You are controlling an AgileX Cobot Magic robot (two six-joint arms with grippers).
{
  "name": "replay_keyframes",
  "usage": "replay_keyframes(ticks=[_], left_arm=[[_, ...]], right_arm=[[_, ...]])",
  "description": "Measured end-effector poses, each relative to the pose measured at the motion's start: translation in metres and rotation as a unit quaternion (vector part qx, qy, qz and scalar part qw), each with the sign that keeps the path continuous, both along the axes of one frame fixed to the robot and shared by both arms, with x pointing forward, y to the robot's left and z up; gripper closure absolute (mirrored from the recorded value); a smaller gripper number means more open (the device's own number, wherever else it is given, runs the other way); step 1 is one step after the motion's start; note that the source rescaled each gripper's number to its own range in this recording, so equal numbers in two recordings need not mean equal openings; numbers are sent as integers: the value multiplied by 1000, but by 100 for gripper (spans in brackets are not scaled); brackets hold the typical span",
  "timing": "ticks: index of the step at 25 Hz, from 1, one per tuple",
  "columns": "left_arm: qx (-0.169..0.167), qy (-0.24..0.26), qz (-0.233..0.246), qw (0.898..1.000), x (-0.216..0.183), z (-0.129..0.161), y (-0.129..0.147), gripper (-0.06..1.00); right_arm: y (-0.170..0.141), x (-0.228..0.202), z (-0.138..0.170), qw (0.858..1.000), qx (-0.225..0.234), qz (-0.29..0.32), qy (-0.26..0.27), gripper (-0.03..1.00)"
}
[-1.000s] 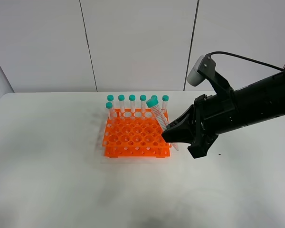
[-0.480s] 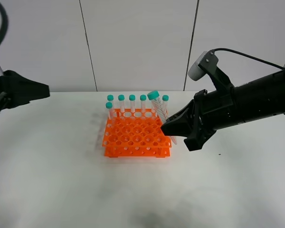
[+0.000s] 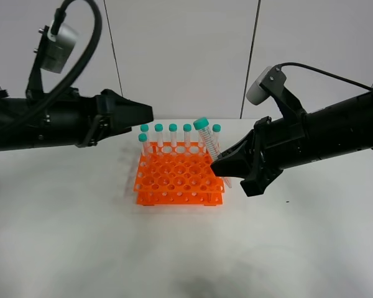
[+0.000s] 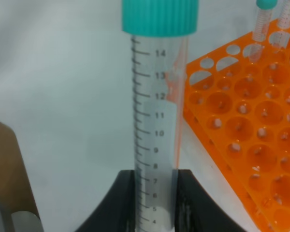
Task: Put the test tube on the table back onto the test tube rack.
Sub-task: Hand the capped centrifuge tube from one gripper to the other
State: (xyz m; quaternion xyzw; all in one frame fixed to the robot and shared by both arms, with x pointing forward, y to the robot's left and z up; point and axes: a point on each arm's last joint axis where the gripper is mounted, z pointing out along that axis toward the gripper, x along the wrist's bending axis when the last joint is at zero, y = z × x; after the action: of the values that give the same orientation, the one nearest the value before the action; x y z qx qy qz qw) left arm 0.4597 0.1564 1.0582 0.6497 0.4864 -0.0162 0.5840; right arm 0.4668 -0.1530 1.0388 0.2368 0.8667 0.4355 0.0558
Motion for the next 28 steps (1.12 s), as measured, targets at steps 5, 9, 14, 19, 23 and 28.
replay_keyframes(ticks=[5,9,14,19,23,28], left_arm=[[-4,-19,-32,999,15,8,-28,-5],[4,-3,-58,998,17,-3,-46,-5],[10,10,-89,996,11,-12,-65,-5],[6,1,-96,995,10,-6,-70,-5],[6,-1,-96,995,10,-6,-71,-5],[1,-1,-105,994,9,-5,-72,-5]], right_arm=[[0,0,0,1000,2,0,5,95],[0,-1,0,1000,4,1,10,95],[0,-2,0,1000,4,2,12,95],[0,-2,0,1000,4,2,12,95],[0,-2,0,1000,5,2,12,95],[0,-2,0,1000,5,1,12,95]])
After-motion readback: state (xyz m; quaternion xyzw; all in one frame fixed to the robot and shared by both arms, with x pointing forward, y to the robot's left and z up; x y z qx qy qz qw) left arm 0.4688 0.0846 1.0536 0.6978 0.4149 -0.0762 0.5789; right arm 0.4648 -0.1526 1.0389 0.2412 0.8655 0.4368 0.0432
